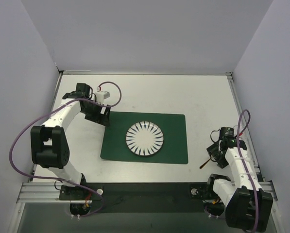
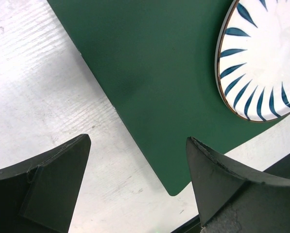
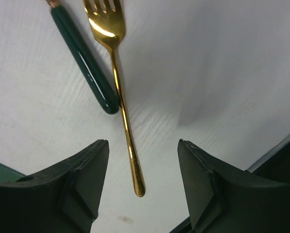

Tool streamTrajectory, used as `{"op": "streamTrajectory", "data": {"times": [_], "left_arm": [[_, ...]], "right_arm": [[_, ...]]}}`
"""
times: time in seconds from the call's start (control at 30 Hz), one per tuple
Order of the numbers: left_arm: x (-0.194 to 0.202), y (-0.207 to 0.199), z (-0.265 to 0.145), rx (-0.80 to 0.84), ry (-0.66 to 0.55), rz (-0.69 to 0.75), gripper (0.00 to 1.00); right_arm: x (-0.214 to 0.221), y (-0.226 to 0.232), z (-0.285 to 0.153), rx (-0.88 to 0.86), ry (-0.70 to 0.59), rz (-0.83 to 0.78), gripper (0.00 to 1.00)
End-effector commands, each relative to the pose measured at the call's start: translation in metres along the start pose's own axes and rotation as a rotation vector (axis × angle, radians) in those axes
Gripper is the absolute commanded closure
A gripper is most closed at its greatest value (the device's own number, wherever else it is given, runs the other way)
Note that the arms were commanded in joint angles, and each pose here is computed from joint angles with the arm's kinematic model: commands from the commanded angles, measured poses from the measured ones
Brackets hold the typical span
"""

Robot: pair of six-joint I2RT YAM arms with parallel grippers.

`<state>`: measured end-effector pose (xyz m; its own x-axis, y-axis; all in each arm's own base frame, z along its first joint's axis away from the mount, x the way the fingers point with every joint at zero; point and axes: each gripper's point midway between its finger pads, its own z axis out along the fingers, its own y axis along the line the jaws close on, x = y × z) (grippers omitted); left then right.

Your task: Set the dinner table for one person

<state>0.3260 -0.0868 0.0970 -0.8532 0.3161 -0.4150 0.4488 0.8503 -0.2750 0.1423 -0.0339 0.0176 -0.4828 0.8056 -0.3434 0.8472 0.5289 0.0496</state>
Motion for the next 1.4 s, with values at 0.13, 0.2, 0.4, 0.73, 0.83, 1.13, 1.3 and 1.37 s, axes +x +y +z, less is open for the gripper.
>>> {"op": "streamTrajectory", "data": {"times": [0.13,0.2,0.4,0.73,0.83,1.13,1.3,1.37], "left_arm": [[-0.004,-0.01,-0.003,0.082,-0.021,0.009,0.1],[-0.002,-0.008,0.0,0.088,-0.012,-0.001,0.1],[0.0,-0.008,-0.001,0.131,-0.012,-0.029,0.11],[-0.001,-0.008,-0.008,0.17,-0.026,-0.06,0.12],[0.001,0.0,-0.011,0.166,-0.034,-0.089,0.12],[-0.002,0.001,-0.016,0.186,-0.051,-0.111,0.12],[-0.002,0.001,-0.016,0.189,-0.053,-0.111,0.12],[-0.003,0.002,-0.017,0.191,-0.056,-0.112,0.12]], "right_arm": [[-0.057,0.033,-0.01,-0.035,-0.127,-0.146,0.49],[-0.057,0.044,-0.005,-0.071,-0.112,-0.162,0.5],[-0.064,0.046,0.005,-0.02,-0.099,-0.212,0.63],[-0.069,0.048,0.015,0.024,-0.077,-0.224,0.62],[-0.062,0.047,0.021,0.042,-0.024,-0.21,0.62],[-0.057,0.042,0.025,0.079,0.011,-0.205,0.62],[-0.058,0.05,0.029,0.061,0.03,-0.235,0.77],[-0.055,0.054,0.031,0.043,0.055,-0.246,0.86]]}}
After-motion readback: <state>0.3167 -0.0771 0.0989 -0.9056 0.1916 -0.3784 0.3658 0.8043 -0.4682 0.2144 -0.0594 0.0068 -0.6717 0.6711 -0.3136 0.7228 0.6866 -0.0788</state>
